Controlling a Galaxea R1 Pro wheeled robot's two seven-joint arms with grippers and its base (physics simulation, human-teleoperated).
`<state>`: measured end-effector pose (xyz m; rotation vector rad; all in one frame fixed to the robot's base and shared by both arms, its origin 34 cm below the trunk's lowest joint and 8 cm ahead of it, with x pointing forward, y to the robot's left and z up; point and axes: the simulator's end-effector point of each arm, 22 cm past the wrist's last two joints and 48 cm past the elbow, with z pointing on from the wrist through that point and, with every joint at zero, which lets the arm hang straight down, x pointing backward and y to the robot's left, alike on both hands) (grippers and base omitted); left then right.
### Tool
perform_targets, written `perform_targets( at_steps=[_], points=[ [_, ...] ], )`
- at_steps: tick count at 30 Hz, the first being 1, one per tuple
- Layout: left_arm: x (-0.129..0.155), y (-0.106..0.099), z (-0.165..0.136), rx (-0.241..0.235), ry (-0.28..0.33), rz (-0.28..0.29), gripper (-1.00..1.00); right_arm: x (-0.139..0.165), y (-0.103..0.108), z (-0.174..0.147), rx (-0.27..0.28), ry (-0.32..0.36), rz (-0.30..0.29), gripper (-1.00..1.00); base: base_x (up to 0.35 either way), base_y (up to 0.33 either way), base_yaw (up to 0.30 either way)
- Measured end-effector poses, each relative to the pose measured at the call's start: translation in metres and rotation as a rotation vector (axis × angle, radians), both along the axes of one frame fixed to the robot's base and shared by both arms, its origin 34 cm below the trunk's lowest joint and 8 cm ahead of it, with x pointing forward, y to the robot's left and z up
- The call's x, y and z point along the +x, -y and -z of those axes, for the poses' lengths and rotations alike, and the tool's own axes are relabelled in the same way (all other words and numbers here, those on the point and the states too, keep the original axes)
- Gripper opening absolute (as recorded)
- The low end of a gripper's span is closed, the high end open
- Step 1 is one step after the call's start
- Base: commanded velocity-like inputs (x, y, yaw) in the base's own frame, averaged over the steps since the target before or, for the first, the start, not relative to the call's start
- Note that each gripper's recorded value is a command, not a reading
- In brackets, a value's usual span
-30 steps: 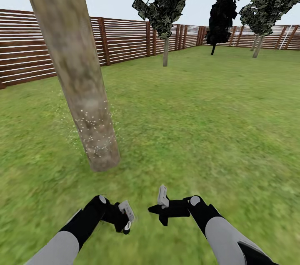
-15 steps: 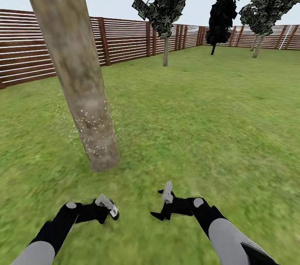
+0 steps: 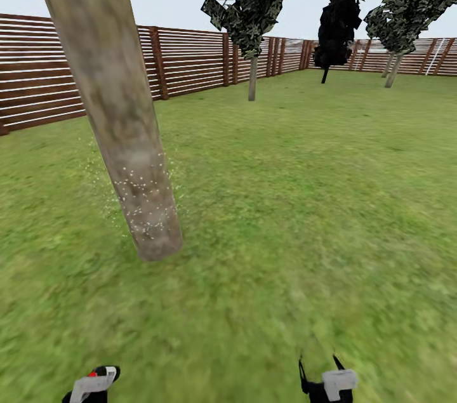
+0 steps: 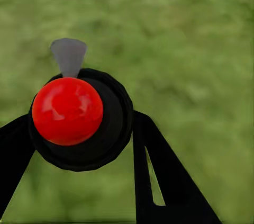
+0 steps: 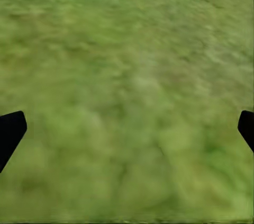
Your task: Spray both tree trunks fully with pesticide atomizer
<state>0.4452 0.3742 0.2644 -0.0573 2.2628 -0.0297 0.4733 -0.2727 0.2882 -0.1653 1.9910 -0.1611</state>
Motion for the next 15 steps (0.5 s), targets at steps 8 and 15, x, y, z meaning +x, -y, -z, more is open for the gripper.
perform_targets(
  at_steps=[8,15],
  points=[
    [-0.016,0.012,0.013,-0.035,-0.038,-0.007,-1.0,-0.013,-0.009,0.009,0.027,-0.035,0.004,1.0,0.0,0.0,0.0],
    [-0.016,0.012,0.013,-0.034,-0.038,-0.007,-1.0,-0.024,-0.015,0.017,0.04,-0.071,-0.001,1.0,0.0,0.0,0.0]
  ],
)
